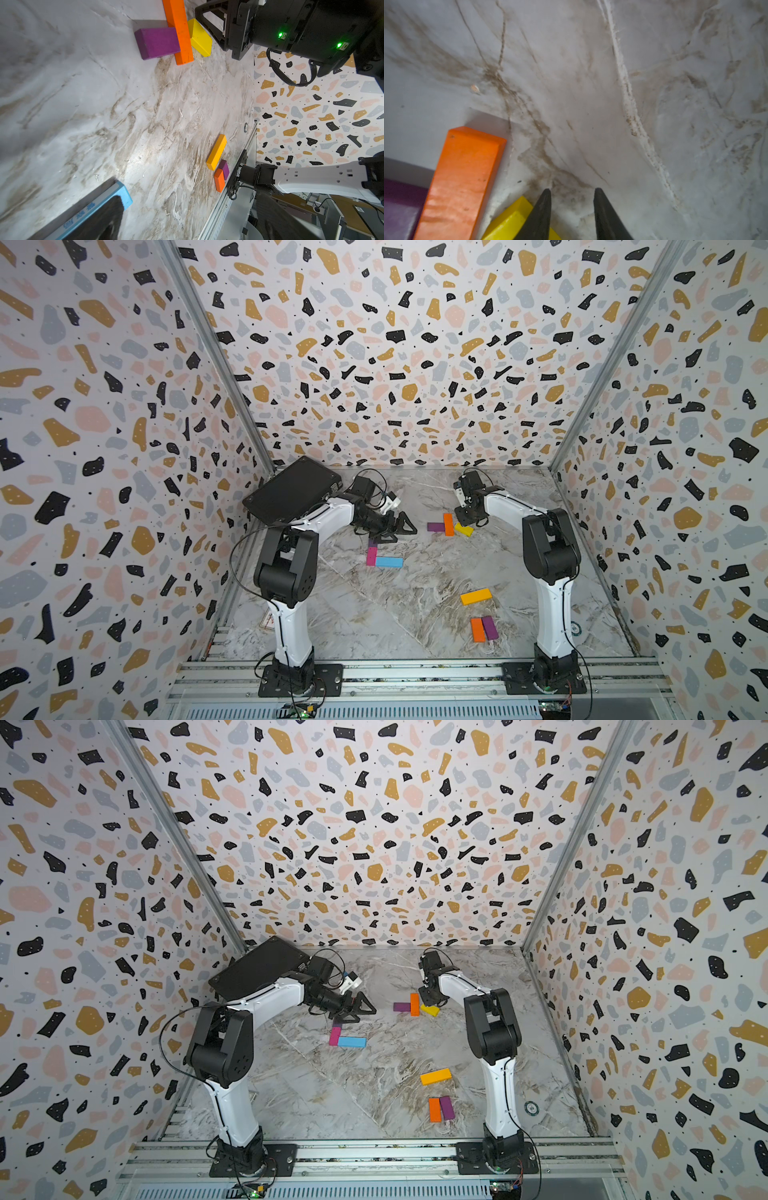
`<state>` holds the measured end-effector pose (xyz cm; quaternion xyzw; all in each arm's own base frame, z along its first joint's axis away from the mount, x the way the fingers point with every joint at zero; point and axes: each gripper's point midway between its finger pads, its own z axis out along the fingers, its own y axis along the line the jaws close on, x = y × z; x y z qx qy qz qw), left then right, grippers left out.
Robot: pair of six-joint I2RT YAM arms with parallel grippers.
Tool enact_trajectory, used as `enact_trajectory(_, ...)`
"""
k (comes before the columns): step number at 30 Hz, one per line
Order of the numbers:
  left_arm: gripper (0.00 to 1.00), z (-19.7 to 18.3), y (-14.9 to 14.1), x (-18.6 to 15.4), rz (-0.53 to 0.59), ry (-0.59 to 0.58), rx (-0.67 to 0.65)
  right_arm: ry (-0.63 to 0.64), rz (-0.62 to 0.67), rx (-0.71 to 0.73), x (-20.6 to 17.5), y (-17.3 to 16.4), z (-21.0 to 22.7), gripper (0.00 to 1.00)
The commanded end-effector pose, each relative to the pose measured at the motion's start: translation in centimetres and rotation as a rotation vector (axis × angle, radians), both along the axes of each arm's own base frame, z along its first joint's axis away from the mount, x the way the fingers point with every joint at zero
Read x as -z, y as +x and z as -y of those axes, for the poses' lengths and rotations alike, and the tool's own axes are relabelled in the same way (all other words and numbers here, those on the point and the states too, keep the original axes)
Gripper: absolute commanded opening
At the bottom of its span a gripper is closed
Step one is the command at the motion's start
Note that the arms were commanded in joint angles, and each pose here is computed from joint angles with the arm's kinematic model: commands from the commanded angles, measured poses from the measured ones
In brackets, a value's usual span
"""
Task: Assemble the letter t with building blocks
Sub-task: Assemble the building block at the center of the board.
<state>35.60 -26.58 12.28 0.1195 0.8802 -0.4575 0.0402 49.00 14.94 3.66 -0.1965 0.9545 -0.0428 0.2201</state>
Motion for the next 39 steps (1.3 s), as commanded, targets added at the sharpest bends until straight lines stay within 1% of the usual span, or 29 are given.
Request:
enact_trajectory(1, 0.99, -0.3, 0.0, -1.1, 0.037, -0.013, -0.001, 0.03, 0.023, -0.015, -1.4, -0.2, -1.1, 0.37)
enact_trajectory(10, 1.0, -0.3, 0.0, -1.1, 0.036, -0.014, -0.002, 0.009, 0.03, -0.025, -1.4, -0.3, -1.1, 0.38)
enact_trajectory(14, 0.99, -0.2, 0.0, -1.1, 0.035, -0.016, -0.003, -0.02, 0.094, -0.004, -2.9, 0.0, -0.3, 0.39)
enact_trajectory(16, 1.0, -0.2, 0.0, -1.1, 0.034, -0.017, -0.003, -0.042, 0.155, 0.029, -4.6, 0.0, 0.7, 0.39)
enact_trajectory(20, 1.0, -0.1, 0.0, -1.3, 0.04, -0.022, -0.003, -0.08, 0.259, 0.136, -7.7, -1.1, 3.3, 0.46)
enact_trajectory(23, 1.0, -0.2, 0.0, -1.3, 0.044, -0.015, -0.009, -0.047, 0.276, 0.231, -8.4, -2.7, 5.0, 0.49)
enact_trajectory(26, 1.0, -0.3, 0.0, -1.3, 0.046, -0.012, -0.012, 0.003, 0.238, 0.263, -7.4, -4.4, 5.2, 0.5)
enact_trajectory(30, 1.0, -0.3, -0.1, -1.4, 0.046, -0.016, -0.011, 0.046, 0.151, 0.25, -5.2, -5.5, 4.4, 0.49)
enact_trajectory(34, 1.0, -0.5, -0.4, -1.4, 0.054, -0.005, -0.009, 0.183, 0.028, 0.244, -3.4, -7.0, 2.0, 0.43)
enact_trajectory(36, 1.0, -0.5, -0.4, -1.5, 0.057, -0.004, -0.009, 0.201, -0.01, 0.267, -2.3, -7.9, 1.9, 0.4)
enact_trajectory(39, 0.99, -0.5, -0.4, -1.5, 0.055, -0.007, -0.008, 0.195, -0.045, 0.27, -1.3, -8.9, 2.0, 0.36)
